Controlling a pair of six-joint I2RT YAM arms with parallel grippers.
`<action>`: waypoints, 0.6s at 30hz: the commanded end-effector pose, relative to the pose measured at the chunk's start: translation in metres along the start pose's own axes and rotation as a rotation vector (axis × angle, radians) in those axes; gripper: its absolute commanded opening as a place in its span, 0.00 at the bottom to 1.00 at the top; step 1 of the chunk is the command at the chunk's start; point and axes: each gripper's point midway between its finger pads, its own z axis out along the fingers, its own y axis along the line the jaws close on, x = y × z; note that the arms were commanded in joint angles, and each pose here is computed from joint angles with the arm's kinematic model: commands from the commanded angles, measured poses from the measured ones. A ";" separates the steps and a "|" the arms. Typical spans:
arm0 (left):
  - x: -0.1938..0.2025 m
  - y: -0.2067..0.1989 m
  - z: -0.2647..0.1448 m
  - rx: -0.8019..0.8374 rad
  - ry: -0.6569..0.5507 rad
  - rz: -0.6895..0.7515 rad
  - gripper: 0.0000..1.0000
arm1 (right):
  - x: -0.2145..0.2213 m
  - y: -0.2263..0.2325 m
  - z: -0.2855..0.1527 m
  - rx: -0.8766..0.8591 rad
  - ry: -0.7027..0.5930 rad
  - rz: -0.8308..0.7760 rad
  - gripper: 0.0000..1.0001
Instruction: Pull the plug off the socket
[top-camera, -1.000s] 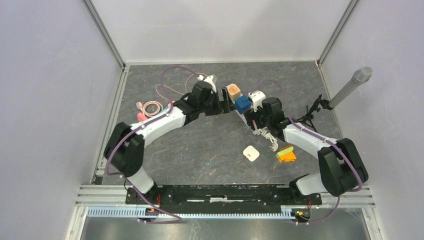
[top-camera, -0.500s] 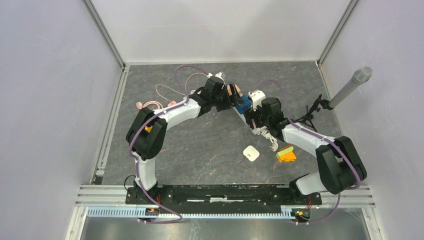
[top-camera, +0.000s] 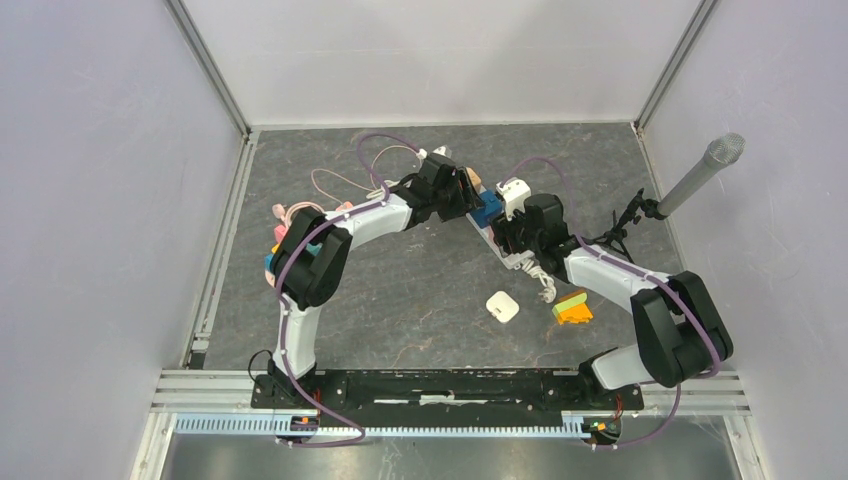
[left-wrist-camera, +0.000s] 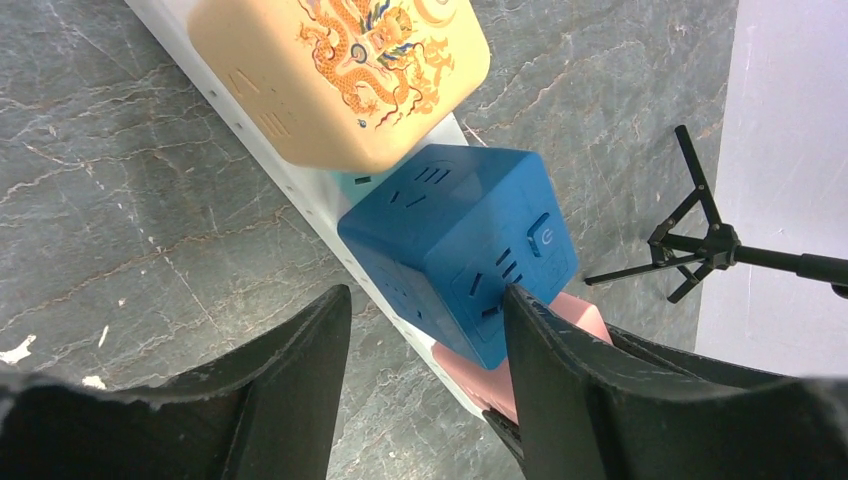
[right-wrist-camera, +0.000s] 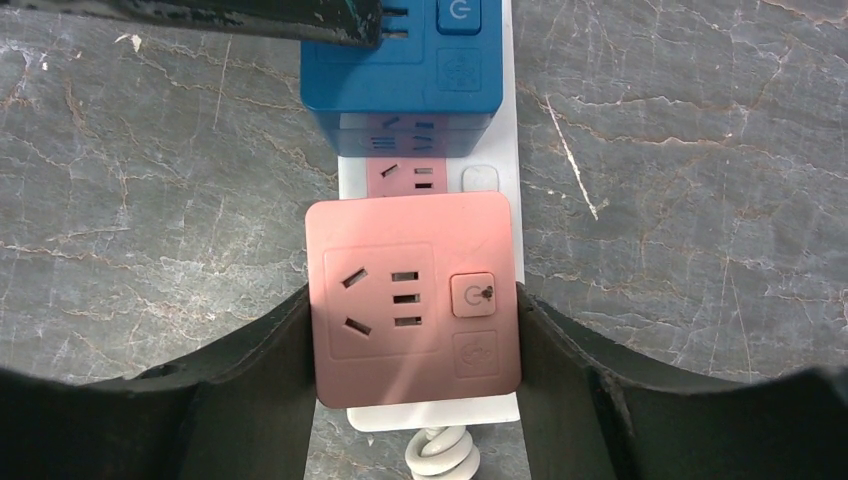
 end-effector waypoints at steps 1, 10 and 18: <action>0.010 0.014 0.007 -0.041 0.013 0.002 0.63 | -0.022 0.002 0.002 -0.021 -0.074 -0.030 0.65; 0.034 0.049 0.010 -0.132 0.064 0.034 0.59 | -0.021 0.005 0.008 -0.032 -0.059 -0.004 0.45; 0.053 0.076 0.014 -0.198 0.112 0.046 0.58 | -0.034 0.013 0.005 -0.084 -0.104 0.016 0.00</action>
